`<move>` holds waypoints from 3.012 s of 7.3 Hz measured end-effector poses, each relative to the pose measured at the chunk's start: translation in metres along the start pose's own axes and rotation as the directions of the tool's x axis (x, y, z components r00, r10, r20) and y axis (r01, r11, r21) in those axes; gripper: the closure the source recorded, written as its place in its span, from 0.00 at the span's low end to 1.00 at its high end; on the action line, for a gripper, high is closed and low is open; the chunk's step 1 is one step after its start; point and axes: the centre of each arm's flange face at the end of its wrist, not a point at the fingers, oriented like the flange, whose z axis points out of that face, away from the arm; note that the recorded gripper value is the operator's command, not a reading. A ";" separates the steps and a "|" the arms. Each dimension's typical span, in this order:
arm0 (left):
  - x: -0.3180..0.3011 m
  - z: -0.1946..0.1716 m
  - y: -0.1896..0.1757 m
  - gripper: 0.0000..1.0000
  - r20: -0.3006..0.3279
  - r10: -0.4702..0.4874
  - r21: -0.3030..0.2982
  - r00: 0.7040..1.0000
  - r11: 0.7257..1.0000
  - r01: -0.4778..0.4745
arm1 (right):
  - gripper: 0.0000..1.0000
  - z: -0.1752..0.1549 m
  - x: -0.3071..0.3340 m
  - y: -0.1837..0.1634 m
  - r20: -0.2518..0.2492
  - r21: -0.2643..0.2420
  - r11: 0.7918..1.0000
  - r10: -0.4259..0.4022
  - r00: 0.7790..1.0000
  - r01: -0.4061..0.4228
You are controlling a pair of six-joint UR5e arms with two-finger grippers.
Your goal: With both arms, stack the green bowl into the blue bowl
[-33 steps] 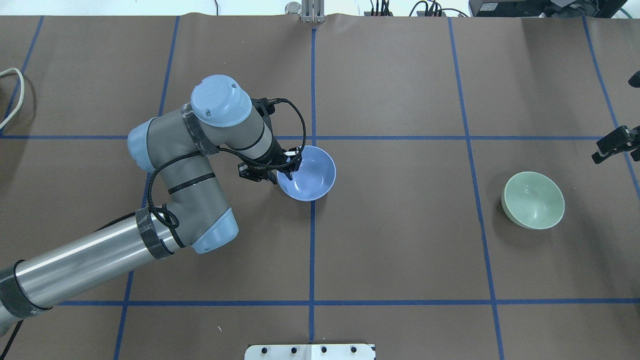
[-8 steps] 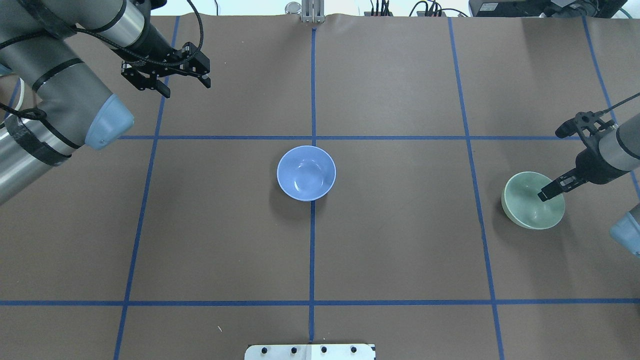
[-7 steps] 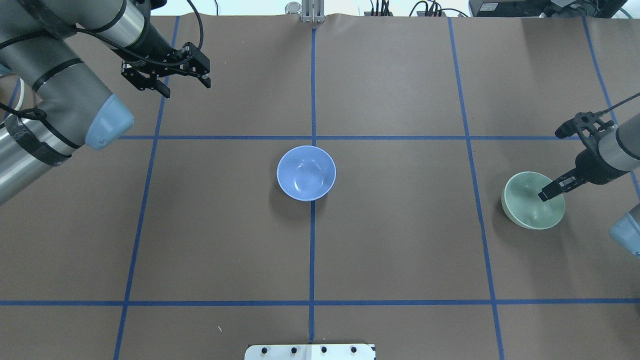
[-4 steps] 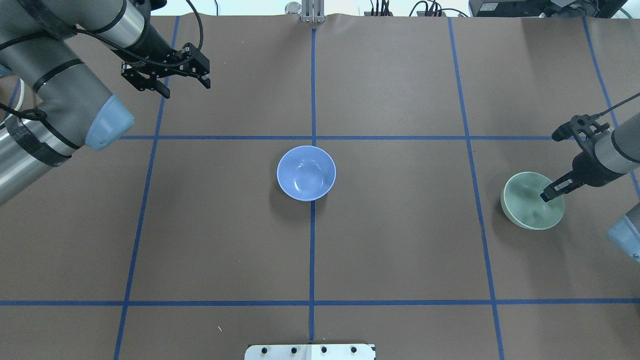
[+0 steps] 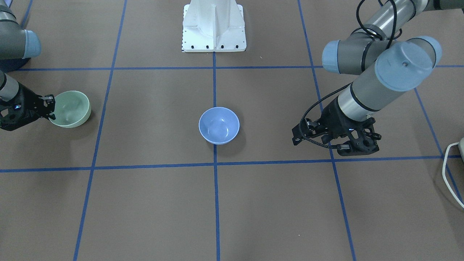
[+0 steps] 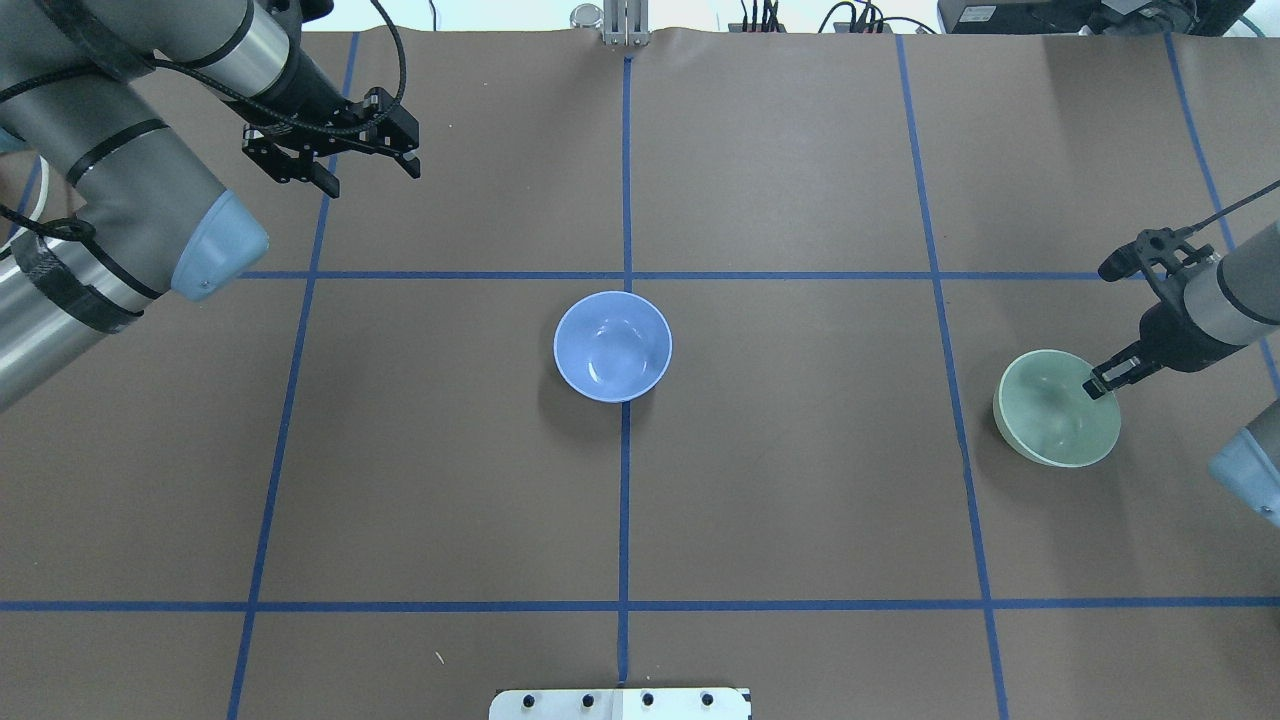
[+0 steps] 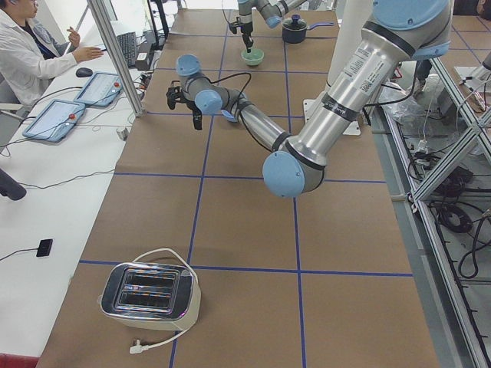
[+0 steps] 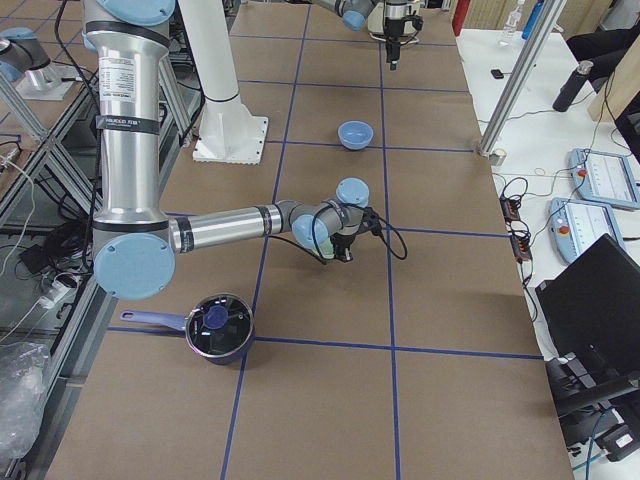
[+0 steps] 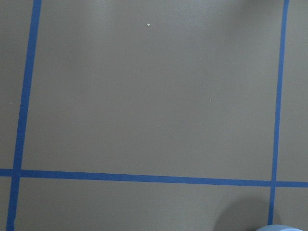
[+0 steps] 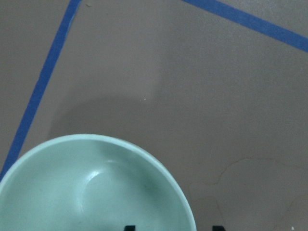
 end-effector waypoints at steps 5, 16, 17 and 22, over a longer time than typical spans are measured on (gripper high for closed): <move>-0.002 0.002 -0.001 0.03 0.002 -0.001 0.000 1.000 1.000 0.001 | 0.89 -0.004 -0.006 -0.006 0.011 0.009 1.000 -0.003 1.000 0.003; -0.075 -0.010 -0.018 0.03 0.054 0.095 0.027 0.994 0.995 -0.096 | 0.89 -0.095 -0.170 -0.169 0.099 0.077 0.980 0.175 0.980 -0.183; -0.089 -0.012 -0.020 0.03 0.063 0.111 0.027 0.992 0.993 -0.113 | 0.89 -0.098 -0.206 -0.183 0.106 0.070 0.974 0.207 0.972 -0.215; -0.135 -0.015 -0.022 0.03 0.087 0.168 0.009 0.982 0.985 -0.170 | 0.89 -0.074 -0.366 -0.237 0.117 0.084 0.929 0.349 0.930 -0.360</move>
